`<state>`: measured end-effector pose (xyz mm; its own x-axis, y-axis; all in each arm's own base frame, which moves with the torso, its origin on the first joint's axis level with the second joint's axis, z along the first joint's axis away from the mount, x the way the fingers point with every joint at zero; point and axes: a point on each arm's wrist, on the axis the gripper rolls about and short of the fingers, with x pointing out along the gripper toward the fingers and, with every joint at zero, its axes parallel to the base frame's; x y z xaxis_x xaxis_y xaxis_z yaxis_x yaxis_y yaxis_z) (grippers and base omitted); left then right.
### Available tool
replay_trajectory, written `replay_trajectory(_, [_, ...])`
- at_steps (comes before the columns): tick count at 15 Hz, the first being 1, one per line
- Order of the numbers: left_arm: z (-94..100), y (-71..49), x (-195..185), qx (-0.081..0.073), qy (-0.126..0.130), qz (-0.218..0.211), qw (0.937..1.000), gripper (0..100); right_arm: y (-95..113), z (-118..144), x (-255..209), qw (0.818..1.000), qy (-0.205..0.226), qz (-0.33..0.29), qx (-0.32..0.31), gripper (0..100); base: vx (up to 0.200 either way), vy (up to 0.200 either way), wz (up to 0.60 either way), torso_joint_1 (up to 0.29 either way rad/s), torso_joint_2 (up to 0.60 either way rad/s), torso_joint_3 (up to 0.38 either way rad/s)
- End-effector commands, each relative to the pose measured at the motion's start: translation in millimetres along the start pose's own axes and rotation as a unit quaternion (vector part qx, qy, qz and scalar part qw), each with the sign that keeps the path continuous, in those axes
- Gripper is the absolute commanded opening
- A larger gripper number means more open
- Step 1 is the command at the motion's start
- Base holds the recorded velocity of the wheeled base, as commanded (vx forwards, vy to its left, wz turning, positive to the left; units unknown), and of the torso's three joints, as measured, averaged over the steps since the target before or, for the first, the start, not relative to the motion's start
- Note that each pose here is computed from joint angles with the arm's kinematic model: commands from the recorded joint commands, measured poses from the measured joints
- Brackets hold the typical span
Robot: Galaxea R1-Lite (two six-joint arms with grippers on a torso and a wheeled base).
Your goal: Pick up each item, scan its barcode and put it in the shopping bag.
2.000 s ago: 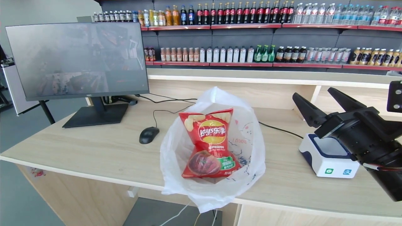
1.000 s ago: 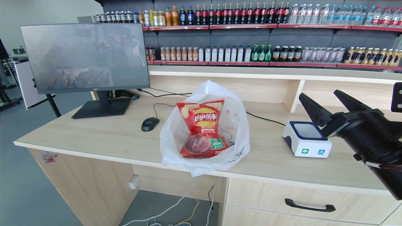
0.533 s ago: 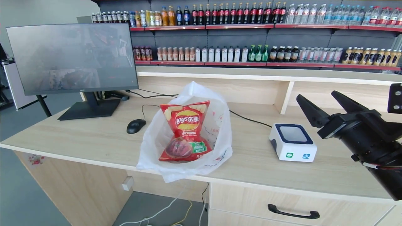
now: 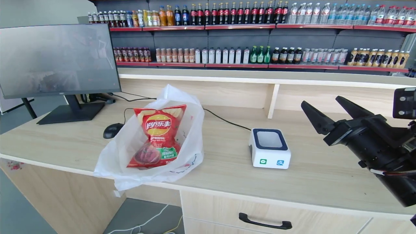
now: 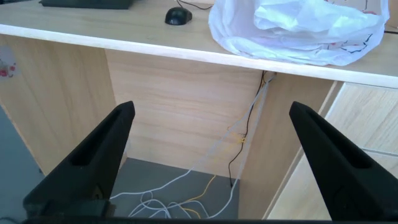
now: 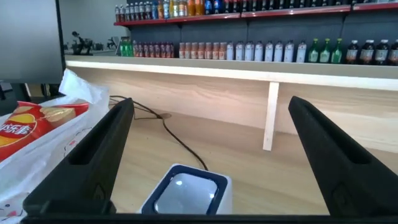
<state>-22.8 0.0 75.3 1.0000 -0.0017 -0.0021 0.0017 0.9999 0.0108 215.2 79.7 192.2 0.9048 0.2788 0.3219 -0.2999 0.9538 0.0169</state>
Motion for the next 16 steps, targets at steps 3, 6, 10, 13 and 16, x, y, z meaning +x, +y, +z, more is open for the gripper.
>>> replay_trajectory(3, [0.0, 0.0, 0, 0.0, 0.0, 0.0, 1.0, 100, 0, -5, -7, 1.0, 0.015, 0.007, 0.012, 100, 0.0, -0.2, -0.2, 0.004, 0.0, 0.005])
replay_trajectory(6, [0.0, 0.0, 0, 0.0, 0.0, 0.0, 1.0, 100, 8, -6, -10, 0.999, 0.019, 0.028, 0.008, 100, 0.0, -0.2, -0.4, 0.001, 0.0, 0.004])
replay_trajectory(10, [0.0, 0.0, 0, 0.0, 0.0, 0.0, 1.0, 100, 5, -3, -10, 1.0, 0.012, 0.014, -0.01, 100, 0.0, -0.2, 0.0, 0.002, 0.0, 0.005])
replay_trajectory(13, [0.0, 0.0, 0, 0.001, 0.0, 0.0, 1.0, 100, 0, -1, -23, 1.0, 0.019, -0.018, -0.018, 100, 0.0, -0.2, 0.0, 0.002, 0.0, 0.009])
replay_trajectory(16, [0.0, 0.0, 0, 0.001, 0.0, 0.0, 1.0, 100, -8, -7, -34, 0.998, 0.038, -0.035, -0.022, 100, 0.0, 0.0, 0.0, 0.0, 0.0, 0.0])
